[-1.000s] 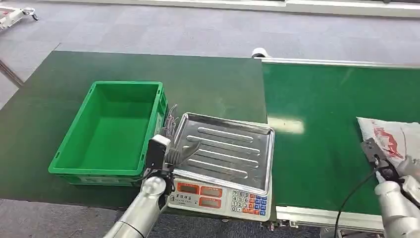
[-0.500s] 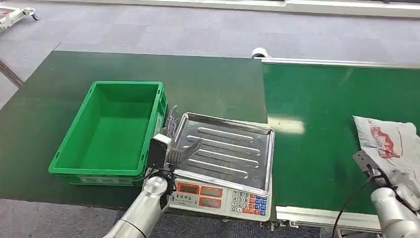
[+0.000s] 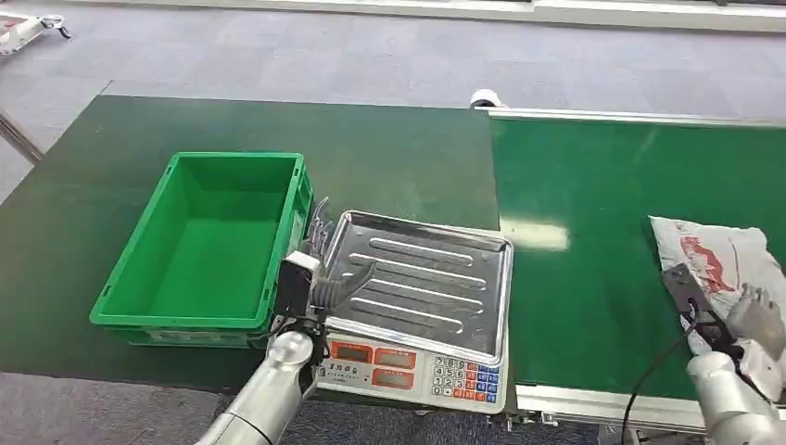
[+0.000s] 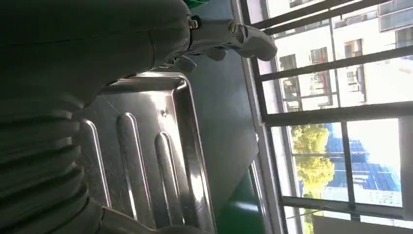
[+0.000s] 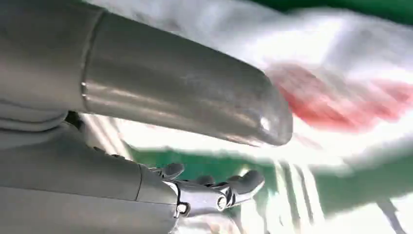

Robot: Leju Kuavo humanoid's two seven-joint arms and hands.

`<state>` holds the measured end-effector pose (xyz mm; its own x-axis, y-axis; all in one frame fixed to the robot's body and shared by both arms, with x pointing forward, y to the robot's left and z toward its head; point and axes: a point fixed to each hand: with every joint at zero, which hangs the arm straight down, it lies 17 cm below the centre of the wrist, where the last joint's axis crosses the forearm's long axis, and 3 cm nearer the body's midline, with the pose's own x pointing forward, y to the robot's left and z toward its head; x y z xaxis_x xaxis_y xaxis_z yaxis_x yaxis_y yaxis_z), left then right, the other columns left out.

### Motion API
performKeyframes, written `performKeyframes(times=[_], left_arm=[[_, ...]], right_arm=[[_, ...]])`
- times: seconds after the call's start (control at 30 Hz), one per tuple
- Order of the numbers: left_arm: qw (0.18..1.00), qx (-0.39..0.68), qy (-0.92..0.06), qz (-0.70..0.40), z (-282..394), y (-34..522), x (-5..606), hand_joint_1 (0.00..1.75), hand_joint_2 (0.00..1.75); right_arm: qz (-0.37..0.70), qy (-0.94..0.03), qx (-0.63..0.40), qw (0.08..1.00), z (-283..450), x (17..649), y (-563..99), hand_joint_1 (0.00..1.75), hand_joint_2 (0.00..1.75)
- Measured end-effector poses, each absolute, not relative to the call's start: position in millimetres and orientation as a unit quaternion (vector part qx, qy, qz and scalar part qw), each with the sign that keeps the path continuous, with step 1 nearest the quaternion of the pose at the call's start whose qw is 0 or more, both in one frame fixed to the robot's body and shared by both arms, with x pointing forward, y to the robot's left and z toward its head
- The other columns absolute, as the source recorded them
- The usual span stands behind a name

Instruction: Moved the parcel from conveyor to table for the left to box.

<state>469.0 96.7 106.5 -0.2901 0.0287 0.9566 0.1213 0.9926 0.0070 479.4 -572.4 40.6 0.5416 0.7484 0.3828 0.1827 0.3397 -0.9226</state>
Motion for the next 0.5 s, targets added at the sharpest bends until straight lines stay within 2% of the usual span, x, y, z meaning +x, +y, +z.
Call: performKeyframes(times=[0.17, 0.27, 0.3, 0.4, 0.5], left_arm=[[0.593, -0.047, -0.803, -0.037, 106.9, 97.0, 467.2, 0.00, 1.75], [0.593, -0.047, -0.803, -0.038, 106.7, 96.7, 466.9, 0.00, 1.75], [0.592, -0.047, -0.803, -0.039, 106.8, 96.2, 466.8, 0.00, 1.75], [0.592, -0.049, -0.804, -0.043, 107.3, 94.5, 466.8, 0.00, 1.75], [0.591, -0.052, -0.804, -0.044, 109.2, 91.6, 468.3, 0.00, 1.75]], right_arm=[[0.194, -0.472, -0.549, 0.662, 64.6, 492.3, -560.1, 0.00, 0.00], [0.198, -0.505, -0.592, 0.596, 98.9, 496.8, -553.9, 0.00, 0.00], [0.199, -0.513, -0.611, 0.570, 115.0, 498.7, -551.7, 0.00, 1.75], [0.194, -0.527, -0.635, 0.530, 148.2, 506.0, -543.5, 0.00, 1.75], [0.190, -0.526, -0.636, 0.532, 158.6, 512.0, -541.2, 0.00, 1.75]])
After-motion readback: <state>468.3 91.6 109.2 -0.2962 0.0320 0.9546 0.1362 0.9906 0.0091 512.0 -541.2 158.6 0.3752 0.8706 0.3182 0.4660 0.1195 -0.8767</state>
